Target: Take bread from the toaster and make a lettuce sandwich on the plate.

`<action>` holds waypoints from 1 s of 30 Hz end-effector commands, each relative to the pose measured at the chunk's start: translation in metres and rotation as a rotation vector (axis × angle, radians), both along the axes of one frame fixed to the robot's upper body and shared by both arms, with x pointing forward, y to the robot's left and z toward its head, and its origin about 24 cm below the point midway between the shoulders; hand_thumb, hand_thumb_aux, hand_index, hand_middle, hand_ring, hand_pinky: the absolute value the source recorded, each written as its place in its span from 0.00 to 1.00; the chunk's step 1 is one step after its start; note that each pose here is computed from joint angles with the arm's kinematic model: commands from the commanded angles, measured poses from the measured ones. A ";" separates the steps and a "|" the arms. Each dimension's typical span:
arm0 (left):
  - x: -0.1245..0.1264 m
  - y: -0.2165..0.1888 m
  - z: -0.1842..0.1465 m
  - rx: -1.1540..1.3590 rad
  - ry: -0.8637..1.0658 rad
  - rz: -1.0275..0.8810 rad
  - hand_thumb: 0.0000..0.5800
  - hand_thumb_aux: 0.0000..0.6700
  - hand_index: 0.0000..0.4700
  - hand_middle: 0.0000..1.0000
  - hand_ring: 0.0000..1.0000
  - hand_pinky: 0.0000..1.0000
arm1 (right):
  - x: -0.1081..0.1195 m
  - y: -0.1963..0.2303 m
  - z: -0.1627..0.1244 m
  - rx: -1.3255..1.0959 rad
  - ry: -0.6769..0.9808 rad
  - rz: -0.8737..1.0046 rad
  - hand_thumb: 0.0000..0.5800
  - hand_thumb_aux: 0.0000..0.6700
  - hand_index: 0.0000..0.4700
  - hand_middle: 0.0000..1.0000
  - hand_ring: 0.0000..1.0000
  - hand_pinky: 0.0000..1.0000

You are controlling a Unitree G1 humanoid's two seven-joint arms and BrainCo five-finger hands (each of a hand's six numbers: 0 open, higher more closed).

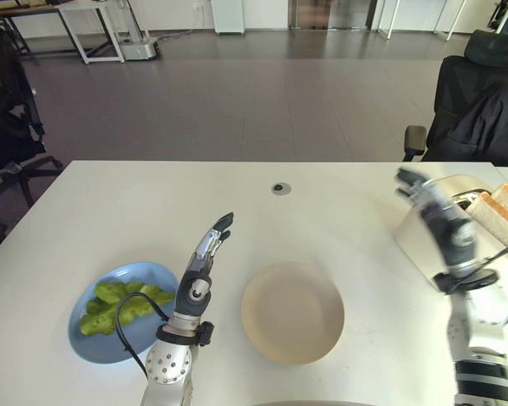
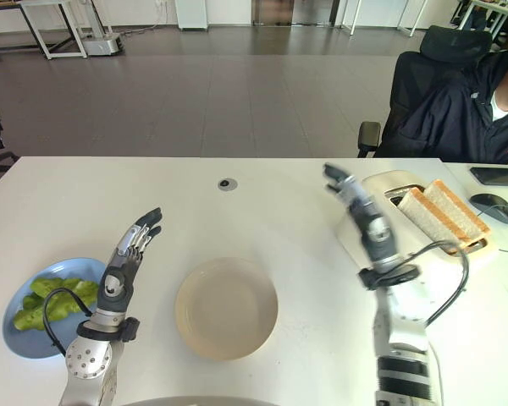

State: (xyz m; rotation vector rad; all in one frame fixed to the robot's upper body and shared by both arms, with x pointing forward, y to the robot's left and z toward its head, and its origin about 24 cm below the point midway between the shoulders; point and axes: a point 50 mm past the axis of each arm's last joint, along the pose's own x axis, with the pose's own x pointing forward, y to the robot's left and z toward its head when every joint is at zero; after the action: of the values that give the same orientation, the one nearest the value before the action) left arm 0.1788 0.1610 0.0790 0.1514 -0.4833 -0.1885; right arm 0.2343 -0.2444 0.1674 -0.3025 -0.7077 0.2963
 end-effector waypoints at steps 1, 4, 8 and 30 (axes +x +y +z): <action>-0.002 0.002 -0.007 0.005 0.033 0.014 0.00 0.00 0.00 0.00 0.00 0.00 | -0.015 -0.029 0.079 -0.102 -0.200 -0.094 0.00 0.00 0.00 0.00 0.00 0.00; 0.000 0.000 -0.008 0.005 0.034 0.001 0.00 0.00 0.00 0.00 0.00 0.00 | -0.011 -0.056 0.086 -0.306 -0.074 -0.238 0.00 0.00 0.00 0.00 0.00 0.00; 0.002 -0.002 -0.008 0.000 0.031 -0.017 0.00 0.00 0.00 0.00 0.00 0.00 | -0.005 -0.100 0.078 -0.507 0.177 -0.436 0.00 0.00 0.00 0.00 0.00 0.00; 0.006 -0.013 -0.010 -0.007 0.028 -0.079 0.00 0.00 0.00 0.00 0.00 0.00 | -0.013 -0.179 0.006 -0.771 0.564 -0.688 0.32 0.18 0.18 0.00 0.00 0.00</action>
State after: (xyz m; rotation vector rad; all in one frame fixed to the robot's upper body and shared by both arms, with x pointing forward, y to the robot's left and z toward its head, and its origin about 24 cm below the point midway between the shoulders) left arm 0.1843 0.1487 0.0716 0.1229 -0.4737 -0.2598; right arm 0.2205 -0.4223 0.1691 -1.0879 0.1145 -0.0341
